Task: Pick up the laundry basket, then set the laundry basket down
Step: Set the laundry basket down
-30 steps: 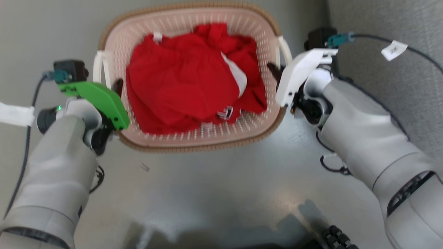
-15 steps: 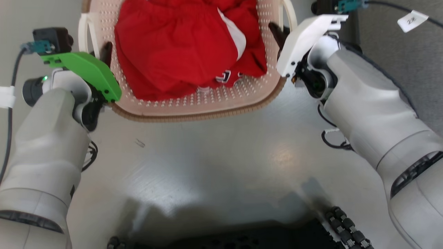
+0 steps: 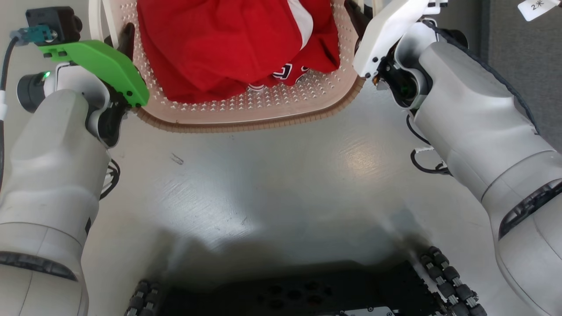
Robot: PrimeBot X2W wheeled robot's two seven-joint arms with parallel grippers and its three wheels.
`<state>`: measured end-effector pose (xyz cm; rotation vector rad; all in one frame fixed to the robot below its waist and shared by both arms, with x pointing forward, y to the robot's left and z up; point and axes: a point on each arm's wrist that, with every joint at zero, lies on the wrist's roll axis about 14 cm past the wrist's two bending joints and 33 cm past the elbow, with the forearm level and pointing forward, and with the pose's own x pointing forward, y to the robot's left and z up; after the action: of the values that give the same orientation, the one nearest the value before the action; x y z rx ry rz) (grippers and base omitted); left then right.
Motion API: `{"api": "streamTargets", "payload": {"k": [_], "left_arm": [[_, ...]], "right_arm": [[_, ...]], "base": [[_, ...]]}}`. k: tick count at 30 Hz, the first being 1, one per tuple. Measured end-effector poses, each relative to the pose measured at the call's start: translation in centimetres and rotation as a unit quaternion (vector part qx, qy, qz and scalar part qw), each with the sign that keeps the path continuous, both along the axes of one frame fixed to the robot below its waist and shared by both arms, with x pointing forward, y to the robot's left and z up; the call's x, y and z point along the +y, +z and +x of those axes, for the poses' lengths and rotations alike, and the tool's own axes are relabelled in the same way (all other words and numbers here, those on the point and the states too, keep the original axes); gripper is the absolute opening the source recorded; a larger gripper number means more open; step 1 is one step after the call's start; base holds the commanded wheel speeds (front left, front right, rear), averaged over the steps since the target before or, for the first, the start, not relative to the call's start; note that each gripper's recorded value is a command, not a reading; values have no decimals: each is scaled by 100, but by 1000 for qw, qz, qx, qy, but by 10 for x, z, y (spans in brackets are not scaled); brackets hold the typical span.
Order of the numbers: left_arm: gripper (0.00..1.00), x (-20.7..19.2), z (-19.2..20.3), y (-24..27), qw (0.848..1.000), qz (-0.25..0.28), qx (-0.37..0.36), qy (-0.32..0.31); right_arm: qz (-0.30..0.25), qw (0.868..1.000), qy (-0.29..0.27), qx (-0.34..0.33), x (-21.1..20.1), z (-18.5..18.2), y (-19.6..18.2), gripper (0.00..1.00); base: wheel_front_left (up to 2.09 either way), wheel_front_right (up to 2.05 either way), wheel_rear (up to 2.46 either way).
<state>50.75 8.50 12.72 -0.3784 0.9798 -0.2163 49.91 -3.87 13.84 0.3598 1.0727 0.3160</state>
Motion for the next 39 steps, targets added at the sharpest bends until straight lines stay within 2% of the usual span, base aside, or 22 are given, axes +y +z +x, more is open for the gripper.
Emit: {"api": "streamTargets", "payload": {"k": [33, 34, 36, 37, 38, 39], "left_arm": [[0, 9, -2, -22, 1000, 16, -4, 10], [0, 9, -1, -22, 1000, 16, -5, 9], [0, 9, 1, -22, 1000, 17, -8, 10], [0, 9, 1, -22, 1000, 17, -9, 9], [4, 9, 2, -23, 1000, 17, -9, 9], [47, 9, 1, -24, 1000, 18, -8, 9]], "right_arm": [[4, 1000, -3, -13, 6, 2, -21, 0], [4, 1000, -4, -13, 6, 3, -21, 2], [4, 1000, -4, -14, 6, 3, -22, 17], [5, 1000, -6, -14, 6, 4, -22, 29], [6, 1000, -8, -14, 6, 4, -22, 39], [7, 1000, -9, -16, 7, 5, -22, 48]], "base": [[0, 0, 0], [0, 0, 0], [0, 0, 0], [0, 0, 0], [0, 0, 0], [0, 0, 0]]}}
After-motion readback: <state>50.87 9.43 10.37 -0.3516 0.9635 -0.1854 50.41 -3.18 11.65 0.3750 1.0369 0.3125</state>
